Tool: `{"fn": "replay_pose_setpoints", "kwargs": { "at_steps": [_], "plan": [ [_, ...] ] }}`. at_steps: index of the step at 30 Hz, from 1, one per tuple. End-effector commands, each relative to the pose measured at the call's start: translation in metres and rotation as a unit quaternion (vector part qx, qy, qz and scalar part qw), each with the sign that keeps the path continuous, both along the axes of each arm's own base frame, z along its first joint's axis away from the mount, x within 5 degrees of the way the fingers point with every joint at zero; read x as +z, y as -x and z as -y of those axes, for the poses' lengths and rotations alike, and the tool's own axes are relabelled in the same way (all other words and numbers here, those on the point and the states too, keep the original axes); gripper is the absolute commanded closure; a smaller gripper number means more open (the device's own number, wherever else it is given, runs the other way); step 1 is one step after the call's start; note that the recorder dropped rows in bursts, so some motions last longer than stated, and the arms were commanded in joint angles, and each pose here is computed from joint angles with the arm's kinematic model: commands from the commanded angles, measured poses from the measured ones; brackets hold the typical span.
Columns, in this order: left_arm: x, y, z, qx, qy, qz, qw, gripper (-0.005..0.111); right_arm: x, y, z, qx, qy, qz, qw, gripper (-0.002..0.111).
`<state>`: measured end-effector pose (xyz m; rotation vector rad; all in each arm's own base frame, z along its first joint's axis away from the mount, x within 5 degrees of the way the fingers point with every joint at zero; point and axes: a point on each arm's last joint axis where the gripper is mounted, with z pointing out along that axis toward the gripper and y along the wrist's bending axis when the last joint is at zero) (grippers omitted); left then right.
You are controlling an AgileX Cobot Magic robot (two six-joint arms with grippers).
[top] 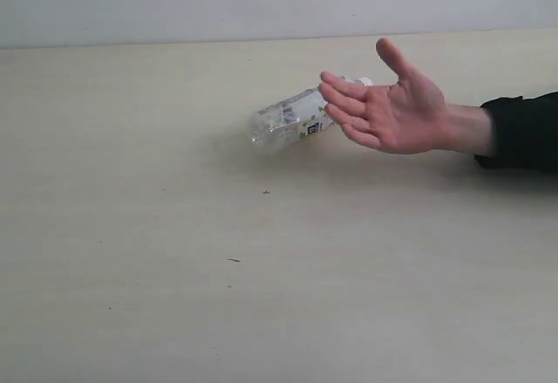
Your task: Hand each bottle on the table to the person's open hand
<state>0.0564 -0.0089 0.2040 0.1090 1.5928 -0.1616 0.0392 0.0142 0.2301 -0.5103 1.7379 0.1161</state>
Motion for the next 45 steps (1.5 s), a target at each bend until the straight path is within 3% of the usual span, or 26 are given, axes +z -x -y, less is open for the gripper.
{"fn": "replay_pose_setpoints", "kwargs": {
  "at_steps": [1, 4, 8, 11, 14, 17, 18, 23, 28, 30, 34, 39, 41, 45],
  "plan": [
    [-0.001, 0.0, 0.0, 0.001, 0.003, -0.002, 1.0, 0.107, 0.011, -0.001, -0.001, 0.014, 0.0, 0.069, 0.998, 0.073],
    [-0.001, 0.0, 0.0, 0.001, 0.003, -0.002, 1.0, 0.107, 0.019, -0.001, -0.001, 0.016, -0.015, 0.108, 0.994, 0.073],
    [-0.001, 0.0, 0.0, 0.001, 0.003, -0.002, 1.0, 0.107, 0.017, -0.001, -0.001, 0.016, -0.013, 0.089, 0.996, 0.073],
    [-0.001, 0.0, 0.0, 0.001, 0.003, -0.002, 1.0, 0.107, 0.032, 0.0, -0.002, 0.019, -0.024, 0.175, 0.984, 0.075],
    [-0.001, 0.0, 0.0, 0.001, 0.003, -0.002, 1.0, 0.107, 0.058, 0.007, -0.001, 0.028, -0.095, 0.299, 0.949, 0.085],
    [-0.001, 0.0, 0.0, 0.001, 0.003, -0.002, 1.0, 0.107, 0.069, 0.011, -0.001, 0.031, -0.115, 0.356, 0.927, 0.104],
    [-0.001, 0.0, 0.0, 0.001, 0.003, -0.002, 1.0, 0.107, 0.071, 0.006, -0.002, 0.026, -0.107, 0.343, 0.933, 0.108],
    [-0.001, 0.0, 0.0, 0.001, 0.003, -0.003, 1.0, 0.107, 0.098, -0.039, -0.008, -0.041, -0.12, 0.24, 0.963, 0.108],
    [-0.001, 0.0, 0.0, 0.001, 0.003, -0.003, 1.0, 0.107, 0.142, -0.122, -0.016, -0.181, 0.008, 0.152, 0.972, 0.108],
    [-0.001, 0.0, 0.0, 0.001, 0.003, -0.003, 1.0, 0.107, 0.154, -0.156, -0.021, -0.224, 0.114, 0.108, 0.962, 0.108],
    [-0.001, 0.0, 0.0, 0.001, 0.003, -0.003, 1.0, 0.107, 0.164, -0.225, -0.031, -0.316, 0.163, 0.064, 0.933, 0.108],
    [-0.001, 0.0, 0.0, 0.001, 0.003, -0.003, 1.0, 0.107, 0.156, -0.29, -0.042, -0.327, 0.207, 0.062, 0.92, 0.108],
    [-0.001, 0.0, 0.0, 0.001, 0.003, -0.003, 1.0, 0.107, 0.154, -0.306, -0.039, -0.351, 0.25, 0.076, 0.899, 0.108],
    [-0.001, 0.0, 0.0, 0.001, 0.003, -0.003, 1.0, 0.107, 0.144, -0.331, -0.023, -0.442, 0.341, 0.1, 0.824, 0.108]
  ]
}}
